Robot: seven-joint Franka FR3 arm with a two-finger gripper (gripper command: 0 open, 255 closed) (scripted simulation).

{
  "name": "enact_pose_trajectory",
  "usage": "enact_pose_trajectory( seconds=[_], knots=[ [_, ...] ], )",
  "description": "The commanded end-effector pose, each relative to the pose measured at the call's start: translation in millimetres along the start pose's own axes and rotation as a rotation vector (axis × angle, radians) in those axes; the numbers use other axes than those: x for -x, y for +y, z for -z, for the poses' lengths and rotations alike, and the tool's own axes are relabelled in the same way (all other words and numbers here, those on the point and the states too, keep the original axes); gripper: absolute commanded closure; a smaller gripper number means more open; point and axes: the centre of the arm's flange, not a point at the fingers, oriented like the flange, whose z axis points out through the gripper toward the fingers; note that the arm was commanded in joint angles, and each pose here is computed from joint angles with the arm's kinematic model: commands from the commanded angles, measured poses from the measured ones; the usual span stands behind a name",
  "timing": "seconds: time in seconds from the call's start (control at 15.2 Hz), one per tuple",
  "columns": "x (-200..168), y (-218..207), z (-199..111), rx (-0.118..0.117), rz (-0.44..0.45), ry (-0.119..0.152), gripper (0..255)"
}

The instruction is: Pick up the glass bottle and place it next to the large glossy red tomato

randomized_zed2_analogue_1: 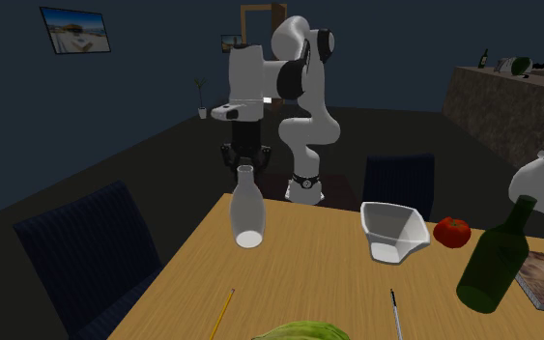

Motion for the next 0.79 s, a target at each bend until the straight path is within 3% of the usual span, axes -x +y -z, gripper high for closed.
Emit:
enact_pose_trajectory(
  seconds=[0.0,0.73],
  knots=[
    [-2.1,0.7,10.4,0.000,0.000,0.000,255],
    [-11.0,1.1,67.8,0.000,0.000,0.000,255]
  ],
)
